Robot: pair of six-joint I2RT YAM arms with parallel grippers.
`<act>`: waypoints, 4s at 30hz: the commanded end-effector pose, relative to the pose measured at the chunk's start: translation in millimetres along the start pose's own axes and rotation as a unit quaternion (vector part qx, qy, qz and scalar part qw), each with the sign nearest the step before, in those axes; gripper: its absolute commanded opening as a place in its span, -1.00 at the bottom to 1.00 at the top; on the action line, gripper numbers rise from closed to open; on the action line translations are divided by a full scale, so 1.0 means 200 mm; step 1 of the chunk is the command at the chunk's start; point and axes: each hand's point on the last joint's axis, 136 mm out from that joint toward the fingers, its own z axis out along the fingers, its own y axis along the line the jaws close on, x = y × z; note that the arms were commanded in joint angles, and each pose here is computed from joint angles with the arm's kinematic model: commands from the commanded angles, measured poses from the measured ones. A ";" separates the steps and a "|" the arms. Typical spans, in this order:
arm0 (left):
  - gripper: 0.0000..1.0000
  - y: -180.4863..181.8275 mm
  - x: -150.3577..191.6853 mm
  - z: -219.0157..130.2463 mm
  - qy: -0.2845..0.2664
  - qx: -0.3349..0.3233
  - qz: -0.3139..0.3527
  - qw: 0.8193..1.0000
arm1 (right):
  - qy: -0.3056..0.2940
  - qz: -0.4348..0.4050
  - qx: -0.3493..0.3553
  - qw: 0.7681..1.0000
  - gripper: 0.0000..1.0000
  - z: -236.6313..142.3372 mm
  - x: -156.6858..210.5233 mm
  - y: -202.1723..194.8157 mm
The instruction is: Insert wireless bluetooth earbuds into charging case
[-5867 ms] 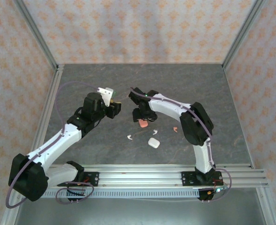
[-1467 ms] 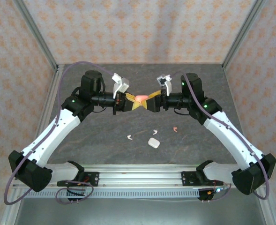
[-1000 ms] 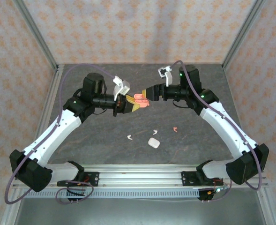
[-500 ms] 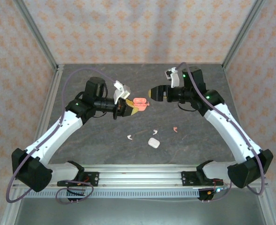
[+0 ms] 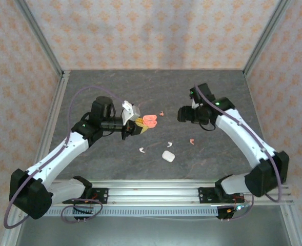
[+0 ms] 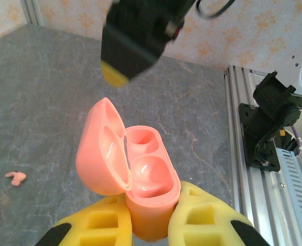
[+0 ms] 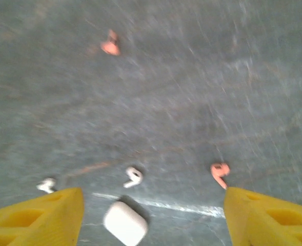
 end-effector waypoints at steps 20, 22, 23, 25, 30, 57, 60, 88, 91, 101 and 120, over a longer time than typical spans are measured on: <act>-1.00 0.01 0.11 0.04 0.011 -0.040 0.029 0.999 | 0.254 -0.004 0.115 0.960 0.09 0.58 0.40 -0.35; -1.00 0.00 0.12 0.03 0.012 -0.043 0.030 0.999 | 0.261 0.000 0.111 0.959 0.04 0.60 0.41 -0.36; -1.00 0.00 0.11 0.03 0.011 -0.044 0.031 0.999 | 0.263 0.001 0.110 0.959 0.02 0.61 0.41 -0.36; -1.00 0.00 0.12 0.02 0.011 -0.046 0.031 0.998 | 0.268 0.002 0.108 0.957 0.00 0.63 0.42 -0.36; -1.00 -0.01 0.11 0.02 0.011 -0.049 0.034 0.998 | 0.278 0.004 0.106 0.955 -0.03 0.66 0.44 -0.37; -1.00 -0.02 0.09 0.04 -0.001 -0.052 0.037 0.998 | 0.218 0.081 0.033 0.972 -0.68 0.57 0.37 -0.26; -1.00 -0.02 0.08 0.05 -0.008 -0.056 0.039 0.998 | 0.188 0.097 0.015 0.977 -0.69 0.52 0.32 -0.22; -1.00 0.09 -0.20 0.21 -0.091 -0.097 0.066 0.989 | -0.084 0.171 -0.273 0.943 -0.75 -0.44 -0.12 0.35; -1.00 0.11 -0.22 0.23 -0.091 -0.105 0.066 0.988 | -0.095 0.163 -0.293 0.937 -0.75 -0.52 -0.14 0.41; -1.00 0.17 -0.27 0.26 -0.095 -0.120 0.056 0.987 | -0.134 0.140 -0.347 0.918 -0.75 -0.68 -0.19 0.58; -1.00 0.16 -0.33 0.26 -0.109 -0.117 0.032 0.987 | -0.176 0.108 -0.363 0.908 -0.76 -0.58 -0.22 0.72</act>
